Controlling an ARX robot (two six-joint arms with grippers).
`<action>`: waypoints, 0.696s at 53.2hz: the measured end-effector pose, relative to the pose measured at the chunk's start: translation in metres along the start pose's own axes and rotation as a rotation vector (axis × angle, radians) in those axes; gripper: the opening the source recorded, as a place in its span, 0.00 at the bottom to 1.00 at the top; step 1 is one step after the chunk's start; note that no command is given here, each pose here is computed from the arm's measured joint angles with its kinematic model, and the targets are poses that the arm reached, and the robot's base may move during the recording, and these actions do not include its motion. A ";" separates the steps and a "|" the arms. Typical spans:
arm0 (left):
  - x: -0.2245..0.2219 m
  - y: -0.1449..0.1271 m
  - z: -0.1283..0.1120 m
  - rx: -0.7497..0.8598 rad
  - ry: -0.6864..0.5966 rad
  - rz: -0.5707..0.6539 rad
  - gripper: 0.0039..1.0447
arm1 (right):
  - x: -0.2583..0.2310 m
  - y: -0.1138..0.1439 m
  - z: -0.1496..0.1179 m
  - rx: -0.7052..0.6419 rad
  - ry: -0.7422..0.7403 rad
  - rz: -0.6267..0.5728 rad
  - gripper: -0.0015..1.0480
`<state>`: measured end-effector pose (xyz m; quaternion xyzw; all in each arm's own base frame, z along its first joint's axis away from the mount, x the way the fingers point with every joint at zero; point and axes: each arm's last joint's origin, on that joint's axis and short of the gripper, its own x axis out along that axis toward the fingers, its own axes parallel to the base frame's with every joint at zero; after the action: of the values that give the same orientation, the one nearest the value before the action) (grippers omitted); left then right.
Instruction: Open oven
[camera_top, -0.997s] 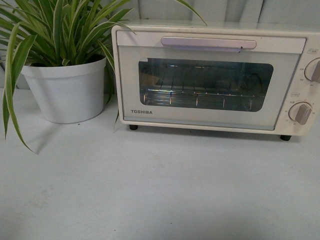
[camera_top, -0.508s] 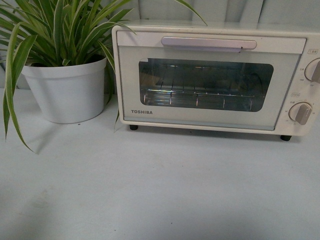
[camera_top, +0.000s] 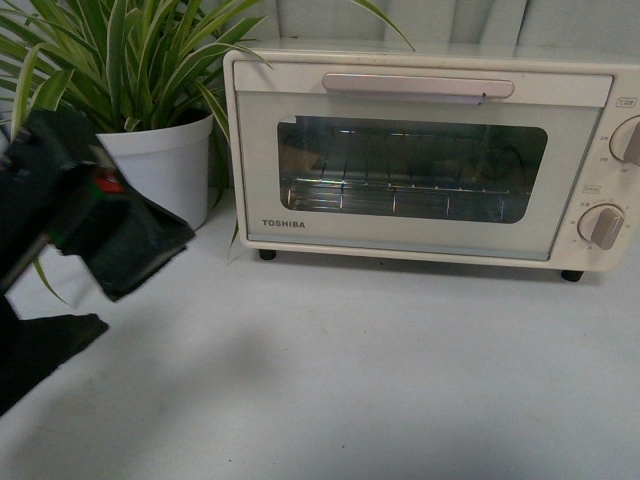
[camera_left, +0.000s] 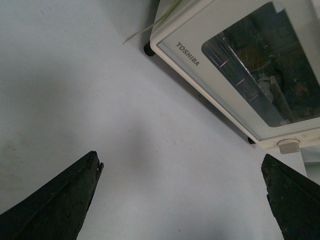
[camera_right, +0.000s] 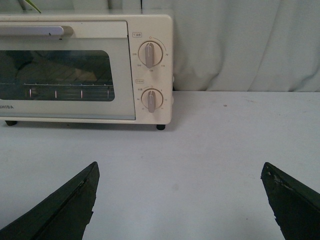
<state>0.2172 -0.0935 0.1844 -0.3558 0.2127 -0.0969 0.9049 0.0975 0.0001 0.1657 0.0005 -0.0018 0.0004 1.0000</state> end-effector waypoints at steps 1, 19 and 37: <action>0.004 -0.001 -0.002 -0.005 0.008 -0.001 0.94 | 0.000 0.000 0.000 0.000 0.000 0.000 0.91; 0.066 -0.019 -0.035 -0.095 0.157 0.024 0.94 | 0.000 0.000 0.000 0.000 0.000 0.000 0.91; 0.078 -0.021 -0.043 -0.133 0.184 0.053 0.94 | 0.000 0.000 0.000 0.000 0.000 0.000 0.91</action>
<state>0.2662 -0.1602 0.1457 -0.3990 0.3102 -0.0909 0.8581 0.0975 0.0001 0.1657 0.0005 -0.0018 0.0004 1.0000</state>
